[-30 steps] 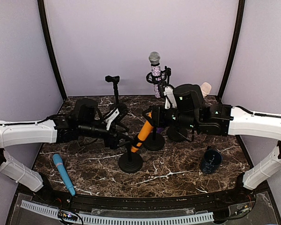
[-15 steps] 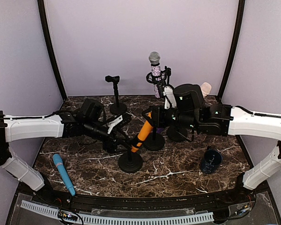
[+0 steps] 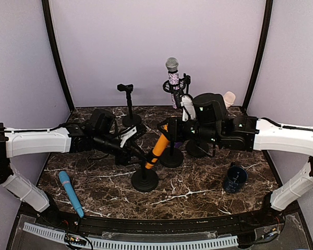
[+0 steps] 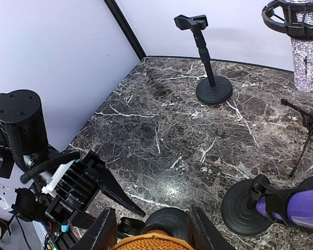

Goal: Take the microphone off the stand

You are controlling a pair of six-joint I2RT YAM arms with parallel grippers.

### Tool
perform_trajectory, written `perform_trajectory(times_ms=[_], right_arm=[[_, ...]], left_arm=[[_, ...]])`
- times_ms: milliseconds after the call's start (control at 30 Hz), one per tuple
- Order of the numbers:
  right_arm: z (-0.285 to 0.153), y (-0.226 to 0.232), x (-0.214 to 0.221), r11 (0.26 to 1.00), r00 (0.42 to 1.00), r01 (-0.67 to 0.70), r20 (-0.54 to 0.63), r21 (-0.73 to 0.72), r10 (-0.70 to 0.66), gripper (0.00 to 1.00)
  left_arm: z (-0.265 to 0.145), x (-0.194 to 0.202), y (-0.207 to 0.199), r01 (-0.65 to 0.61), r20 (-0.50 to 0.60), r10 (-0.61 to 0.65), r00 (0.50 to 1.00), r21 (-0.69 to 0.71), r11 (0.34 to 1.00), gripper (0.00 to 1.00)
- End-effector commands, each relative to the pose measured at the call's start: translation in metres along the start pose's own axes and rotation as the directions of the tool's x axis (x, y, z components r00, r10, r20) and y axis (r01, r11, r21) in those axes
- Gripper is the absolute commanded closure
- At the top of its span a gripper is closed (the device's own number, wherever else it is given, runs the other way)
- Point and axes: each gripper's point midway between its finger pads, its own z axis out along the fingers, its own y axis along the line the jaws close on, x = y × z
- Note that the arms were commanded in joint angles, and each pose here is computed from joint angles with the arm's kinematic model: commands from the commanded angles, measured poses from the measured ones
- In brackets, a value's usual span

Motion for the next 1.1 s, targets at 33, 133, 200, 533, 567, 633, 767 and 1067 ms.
perform_trajectory(times_ms=[33,133,200,533,567,633,767,1067], right_arm=[[0.0,0.019,-0.018,0.998,0.998,0.015,0.066,-0.067,-0.01,0.62],[0.0,0.02,-0.019,0.997,0.997,0.026,0.067,-0.071,-0.021,0.62],[-0.001,0.02,-0.021,0.997,0.997,0.034,0.071,-0.068,-0.029,0.62],[-0.007,0.03,-0.023,0.986,0.992,0.109,0.081,-0.128,-0.1,0.63],[-0.008,0.032,-0.023,0.983,0.991,0.117,0.08,-0.142,-0.106,0.63],[-0.01,0.034,-0.022,0.977,0.99,0.13,0.081,-0.172,-0.117,0.64],[-0.017,0.036,-0.023,0.958,0.988,0.146,0.093,-0.246,-0.127,0.64],[-0.016,0.024,-0.038,0.969,0.992,0.086,0.113,-0.232,-0.061,0.64]], left_arm=[[-0.001,0.003,0.003,-0.04,0.0,0.04,0.999,-0.018,0.999,0.72],[-0.001,0.004,0.001,-0.045,-0.001,0.045,0.999,-0.012,0.999,0.78],[-0.001,0.005,0.0,-0.046,0.001,0.046,0.999,-0.004,0.999,0.83],[0.001,0.012,0.003,-0.053,-0.026,0.053,0.998,-0.016,0.998,0.97],[0.001,0.012,0.003,-0.056,-0.027,0.055,0.998,-0.018,0.998,0.98],[0.001,0.013,0.004,-0.057,-0.033,0.056,0.998,-0.023,0.998,1.0],[0.001,0.014,0.005,-0.06,-0.041,0.059,0.997,-0.029,0.998,1.0],[0.001,0.018,0.009,-0.071,-0.057,0.068,0.996,-0.052,0.996,1.0]])
